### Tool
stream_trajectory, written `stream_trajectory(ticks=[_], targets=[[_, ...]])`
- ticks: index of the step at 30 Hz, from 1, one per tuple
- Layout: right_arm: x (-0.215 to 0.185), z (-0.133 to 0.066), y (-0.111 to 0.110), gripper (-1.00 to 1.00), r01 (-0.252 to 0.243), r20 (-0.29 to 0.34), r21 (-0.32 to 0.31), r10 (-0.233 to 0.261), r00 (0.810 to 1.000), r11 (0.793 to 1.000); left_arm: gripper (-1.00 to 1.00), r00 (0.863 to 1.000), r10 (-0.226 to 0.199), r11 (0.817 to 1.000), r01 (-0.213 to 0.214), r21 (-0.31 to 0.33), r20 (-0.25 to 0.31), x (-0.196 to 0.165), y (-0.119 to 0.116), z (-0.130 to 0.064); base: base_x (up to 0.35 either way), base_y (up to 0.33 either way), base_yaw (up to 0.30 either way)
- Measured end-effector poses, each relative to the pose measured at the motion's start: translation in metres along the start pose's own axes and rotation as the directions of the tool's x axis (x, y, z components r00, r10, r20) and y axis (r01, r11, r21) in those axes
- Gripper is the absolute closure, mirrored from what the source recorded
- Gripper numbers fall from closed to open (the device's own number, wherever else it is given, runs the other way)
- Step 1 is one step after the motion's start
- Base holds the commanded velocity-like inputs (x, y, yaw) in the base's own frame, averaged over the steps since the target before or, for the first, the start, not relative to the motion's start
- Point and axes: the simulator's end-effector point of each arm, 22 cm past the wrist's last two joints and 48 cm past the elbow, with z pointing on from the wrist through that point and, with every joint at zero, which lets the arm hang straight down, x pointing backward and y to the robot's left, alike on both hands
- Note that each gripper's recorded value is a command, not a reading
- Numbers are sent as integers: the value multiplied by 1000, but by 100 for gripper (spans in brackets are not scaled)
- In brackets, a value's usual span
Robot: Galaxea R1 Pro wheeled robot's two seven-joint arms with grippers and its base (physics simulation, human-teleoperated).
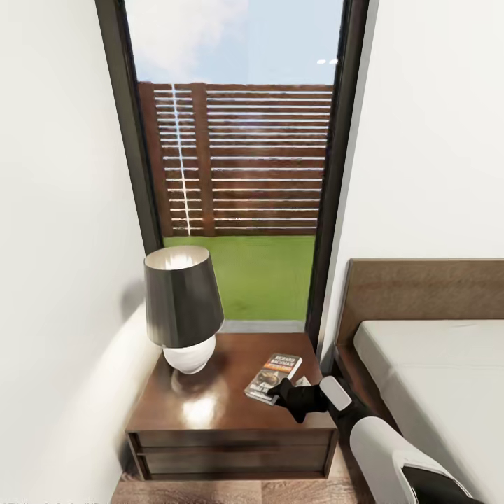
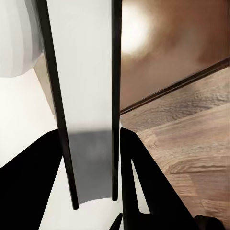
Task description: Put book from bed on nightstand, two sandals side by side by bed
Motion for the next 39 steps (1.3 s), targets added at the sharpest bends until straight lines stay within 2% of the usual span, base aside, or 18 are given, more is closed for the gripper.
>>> stream_trajectory(ticks=[5,16,39], targets=[[1,6,-10,100,-5,1,8,5,1000,1000,-100,1000,0,1000,0,0,0,7,-1,8,0,0,0],[0,5,-10,100,-9,4,11,9,1000,1000,-100,1000,0,1000,0,-1,0,7,-1,8,0,0,0],[-11,1,3,100,4,18,1,-4,1000,1000,-100,1000,-1,1000,1,-1,8,5,-1,8,0,0,0]])
